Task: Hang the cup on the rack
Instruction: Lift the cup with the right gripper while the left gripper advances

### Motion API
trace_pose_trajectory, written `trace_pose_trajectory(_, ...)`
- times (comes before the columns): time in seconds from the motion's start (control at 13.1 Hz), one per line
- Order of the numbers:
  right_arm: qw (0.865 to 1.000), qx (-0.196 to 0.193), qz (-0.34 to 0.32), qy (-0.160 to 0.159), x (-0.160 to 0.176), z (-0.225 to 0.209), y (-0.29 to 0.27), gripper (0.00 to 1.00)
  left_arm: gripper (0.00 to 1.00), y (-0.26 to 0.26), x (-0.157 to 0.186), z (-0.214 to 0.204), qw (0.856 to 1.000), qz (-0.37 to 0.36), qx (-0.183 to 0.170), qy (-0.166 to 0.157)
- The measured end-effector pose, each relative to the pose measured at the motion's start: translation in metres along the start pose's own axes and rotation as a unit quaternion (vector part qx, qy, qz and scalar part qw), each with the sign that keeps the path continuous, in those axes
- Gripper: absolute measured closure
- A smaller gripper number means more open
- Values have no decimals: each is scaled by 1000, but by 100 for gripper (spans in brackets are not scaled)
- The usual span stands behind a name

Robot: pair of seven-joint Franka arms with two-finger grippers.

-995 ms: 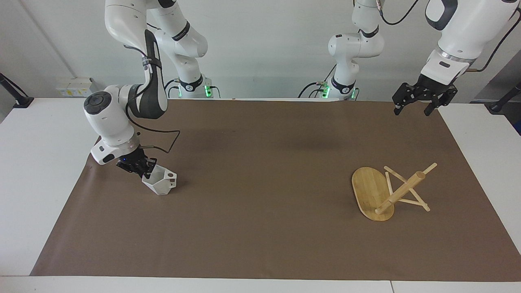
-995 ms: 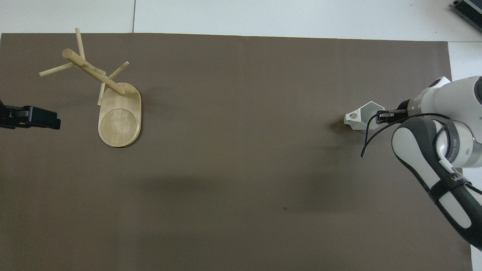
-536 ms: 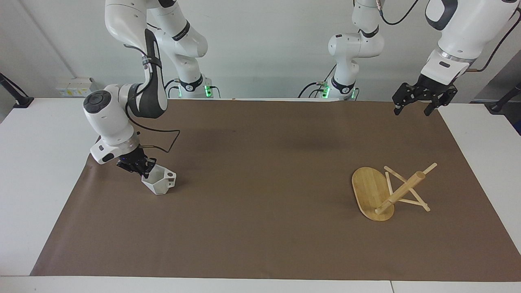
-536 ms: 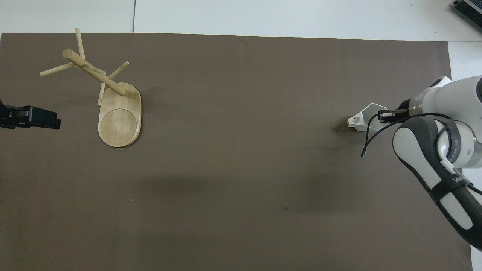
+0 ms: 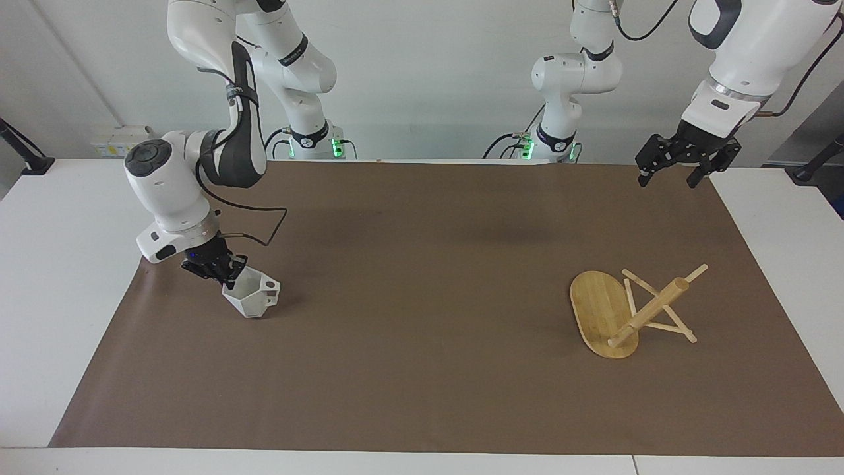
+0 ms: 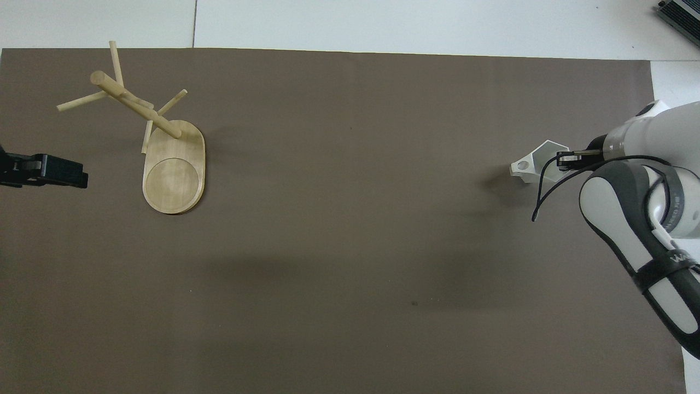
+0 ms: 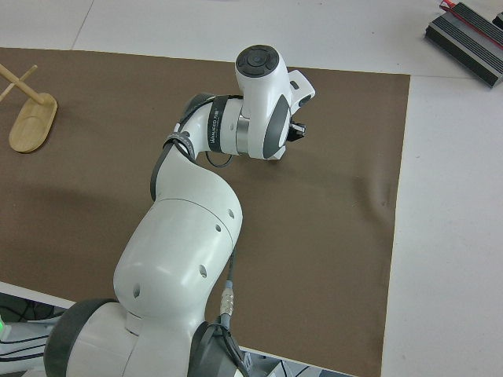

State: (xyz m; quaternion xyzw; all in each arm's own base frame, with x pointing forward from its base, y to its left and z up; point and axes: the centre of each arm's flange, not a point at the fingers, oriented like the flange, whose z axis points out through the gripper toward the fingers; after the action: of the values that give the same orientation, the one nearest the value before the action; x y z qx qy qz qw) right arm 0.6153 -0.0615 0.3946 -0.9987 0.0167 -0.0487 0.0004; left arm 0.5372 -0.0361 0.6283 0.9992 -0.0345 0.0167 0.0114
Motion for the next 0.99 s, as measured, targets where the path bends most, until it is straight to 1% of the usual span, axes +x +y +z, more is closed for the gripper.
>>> trace_pose_trajectory(0.15, 1000, 0, -2, -6, 3, -11, -2, 93, 0, 0, 0, 0, 1000, 0, 0, 0)
trace_pose_trajectory(0.31, 1000, -1, -4, -8, 8, -33, -8, 93, 0, 0, 0, 0, 1000, 0, 0, 0)
trace_pose_trajectory(0.54, 1000, 1, 7, 1, 12, -66, -34, 93, 0, 1, 0, 0, 1000, 1, 0, 2)
trace_pose_trajectory(0.69, 1000, 2, 8, -2, 12, -84, -53, 93, 0, 3, -1, 6, 1000, -5, 0, -5)
trace_pose_trajectory(0.77, 1000, 1, 8, -6, 12, -93, -56, 93, 0, 4, -3, 11, 1000, -20, 0, -10)
trace_pose_trajectory(0.99, 1000, -1, 11, -18, 12, -112, -54, 93, 0, 13, -10, 24, 994, -104, 0, -25)
